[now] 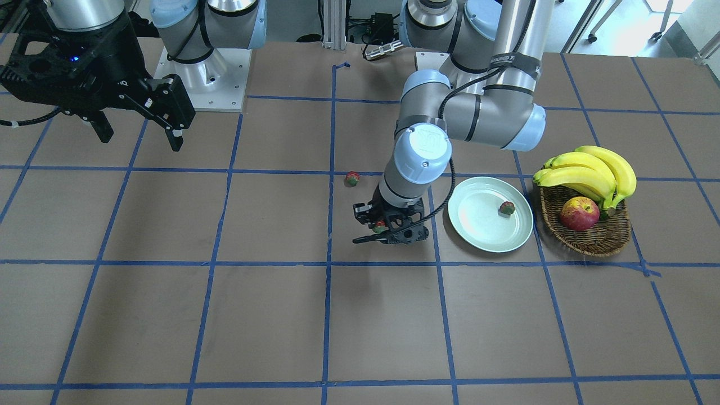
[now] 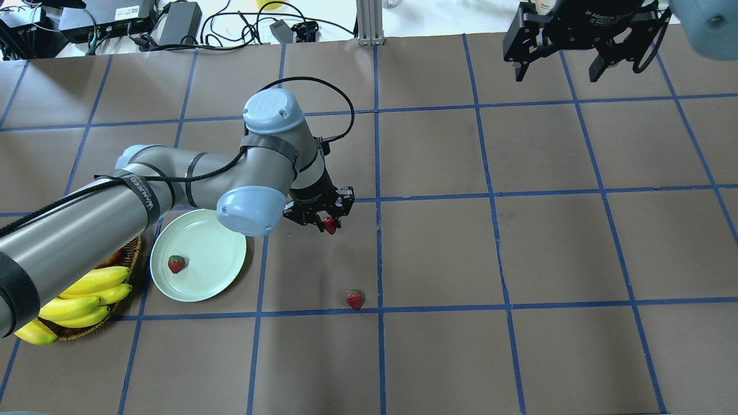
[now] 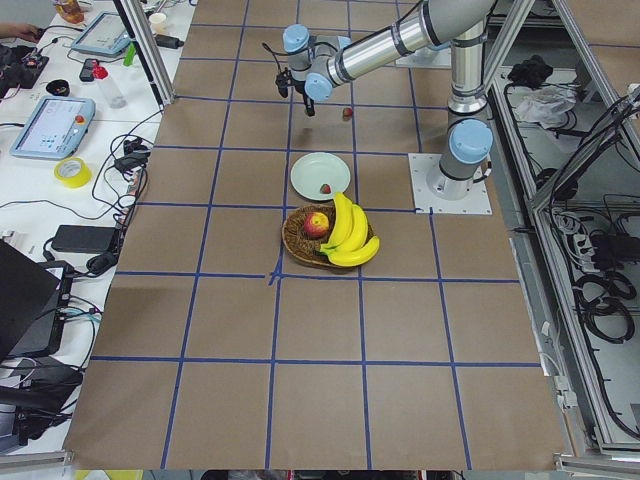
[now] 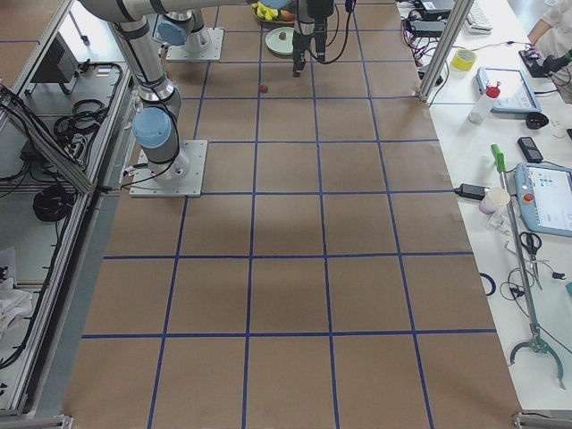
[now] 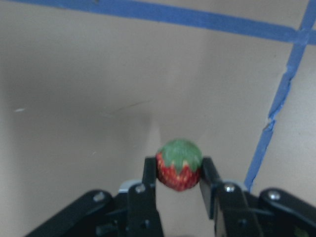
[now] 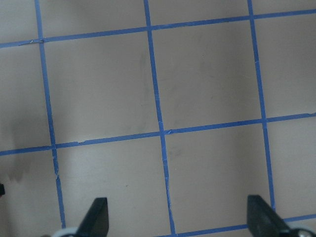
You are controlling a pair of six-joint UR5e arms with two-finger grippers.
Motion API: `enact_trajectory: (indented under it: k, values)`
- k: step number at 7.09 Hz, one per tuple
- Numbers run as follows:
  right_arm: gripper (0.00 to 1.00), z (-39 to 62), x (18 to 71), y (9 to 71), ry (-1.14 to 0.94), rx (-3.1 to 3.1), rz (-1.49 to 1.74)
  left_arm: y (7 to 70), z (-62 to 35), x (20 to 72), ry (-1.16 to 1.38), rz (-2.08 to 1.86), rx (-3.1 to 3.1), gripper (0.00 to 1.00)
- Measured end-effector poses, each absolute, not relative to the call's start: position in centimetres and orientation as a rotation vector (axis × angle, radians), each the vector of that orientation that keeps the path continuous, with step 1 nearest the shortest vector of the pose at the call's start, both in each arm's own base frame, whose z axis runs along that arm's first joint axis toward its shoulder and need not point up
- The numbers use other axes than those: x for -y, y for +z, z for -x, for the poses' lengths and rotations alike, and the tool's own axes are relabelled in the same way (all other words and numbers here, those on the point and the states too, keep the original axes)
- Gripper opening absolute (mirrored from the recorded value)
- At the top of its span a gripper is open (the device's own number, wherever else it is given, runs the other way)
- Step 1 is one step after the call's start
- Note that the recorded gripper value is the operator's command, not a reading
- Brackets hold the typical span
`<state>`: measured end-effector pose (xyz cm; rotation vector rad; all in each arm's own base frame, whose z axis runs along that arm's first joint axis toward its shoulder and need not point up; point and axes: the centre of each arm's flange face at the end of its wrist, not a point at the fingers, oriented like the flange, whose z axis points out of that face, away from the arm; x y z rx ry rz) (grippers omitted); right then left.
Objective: Collect all strawberries into plate
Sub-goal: 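Grasp a second strawberry with the left gripper and lift it, then lower the strawberry onto the plate and open the left gripper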
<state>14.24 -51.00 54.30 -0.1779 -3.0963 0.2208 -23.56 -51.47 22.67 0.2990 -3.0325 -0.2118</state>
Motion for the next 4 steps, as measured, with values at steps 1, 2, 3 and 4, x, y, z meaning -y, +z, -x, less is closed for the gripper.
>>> enact_trajectory:
  k: [1,2,3,4]
  values:
    - [1.0,-14.6,51.1,53.7,0.205,3.125,0.171,23.8,18.9,53.5,-0.221,-0.296,3.055,0.0]
    - [1.0,-15.0,51.2,52.8,0.179,3.169,0.122,24.1,13.1,54.8,-0.247,-0.246,3.062,0.0]
    - [1.0,-15.3,51.2,52.2,0.161,3.196,0.083,23.7,7.4,55.1,-0.285,-0.217,3.058,0.0]
    - [1.0,-15.4,51.2,51.9,0.153,3.205,0.066,22.4,2.4,54.2,-0.341,-0.197,3.044,0.0]
